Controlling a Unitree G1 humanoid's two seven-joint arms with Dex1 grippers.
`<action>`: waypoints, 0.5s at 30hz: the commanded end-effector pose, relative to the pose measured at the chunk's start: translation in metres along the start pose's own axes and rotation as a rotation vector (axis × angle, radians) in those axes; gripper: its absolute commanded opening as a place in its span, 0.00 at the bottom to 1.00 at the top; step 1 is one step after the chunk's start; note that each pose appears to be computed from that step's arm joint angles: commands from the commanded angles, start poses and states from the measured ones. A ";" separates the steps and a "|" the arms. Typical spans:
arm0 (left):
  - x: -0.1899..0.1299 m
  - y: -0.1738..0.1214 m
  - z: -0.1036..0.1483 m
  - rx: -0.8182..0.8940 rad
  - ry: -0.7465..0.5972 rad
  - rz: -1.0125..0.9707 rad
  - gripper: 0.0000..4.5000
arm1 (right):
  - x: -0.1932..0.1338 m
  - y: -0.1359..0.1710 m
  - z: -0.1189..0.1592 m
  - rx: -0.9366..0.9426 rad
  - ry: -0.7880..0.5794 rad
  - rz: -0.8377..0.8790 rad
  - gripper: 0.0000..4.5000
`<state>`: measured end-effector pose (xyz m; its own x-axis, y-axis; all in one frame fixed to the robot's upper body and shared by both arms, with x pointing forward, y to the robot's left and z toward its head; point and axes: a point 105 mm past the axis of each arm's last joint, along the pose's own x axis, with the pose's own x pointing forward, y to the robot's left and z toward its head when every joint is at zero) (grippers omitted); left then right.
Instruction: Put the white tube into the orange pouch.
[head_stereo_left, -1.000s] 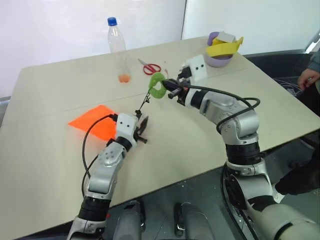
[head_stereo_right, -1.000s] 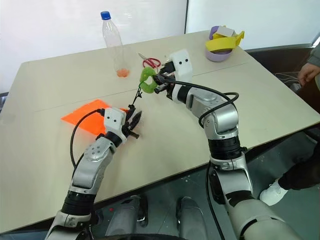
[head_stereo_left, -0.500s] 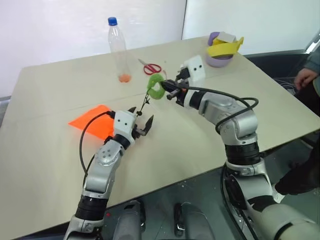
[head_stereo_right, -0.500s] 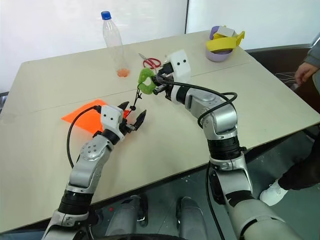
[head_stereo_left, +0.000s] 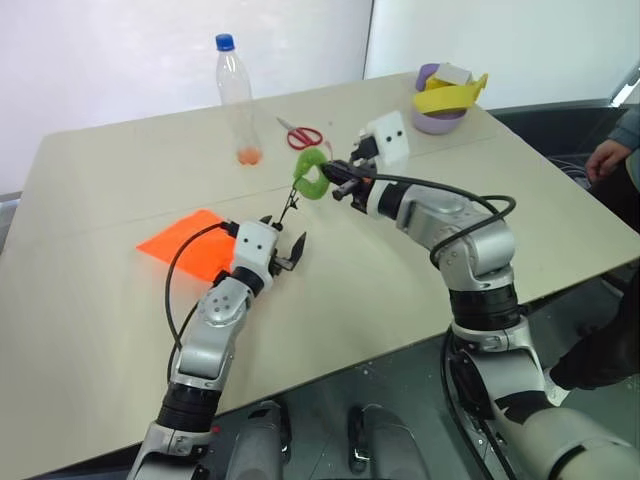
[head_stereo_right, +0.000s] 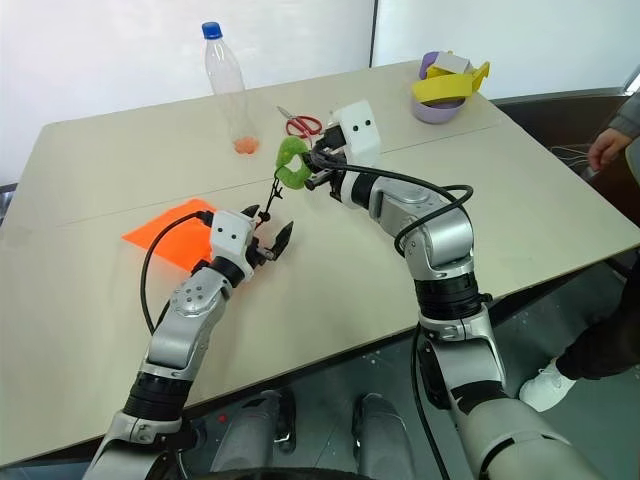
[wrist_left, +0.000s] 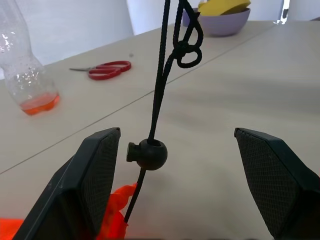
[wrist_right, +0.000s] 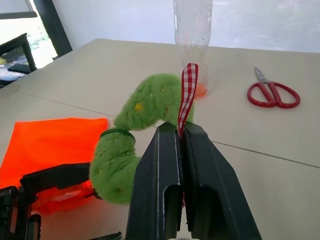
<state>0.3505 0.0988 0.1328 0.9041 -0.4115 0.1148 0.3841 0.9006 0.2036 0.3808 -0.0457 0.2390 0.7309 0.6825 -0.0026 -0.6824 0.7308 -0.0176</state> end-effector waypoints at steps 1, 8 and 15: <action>0.002 -0.002 0.010 0.011 -0.034 -0.008 0.75 | -0.004 0.004 0.019 -0.035 -0.067 0.008 0.00; 0.002 0.000 0.008 -0.003 -0.024 0.010 0.03 | -0.004 0.003 0.019 -0.035 -0.067 0.007 0.00; 0.001 0.000 0.011 0.006 -0.034 0.006 0.01 | -0.005 0.003 0.019 -0.040 -0.066 0.010 0.00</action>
<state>0.3511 0.0979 0.1305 0.9090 -0.4037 0.1036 0.3807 0.9054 0.1879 0.3808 -0.0457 0.2390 0.7306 0.6828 -0.0025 -0.6828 0.7304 -0.0174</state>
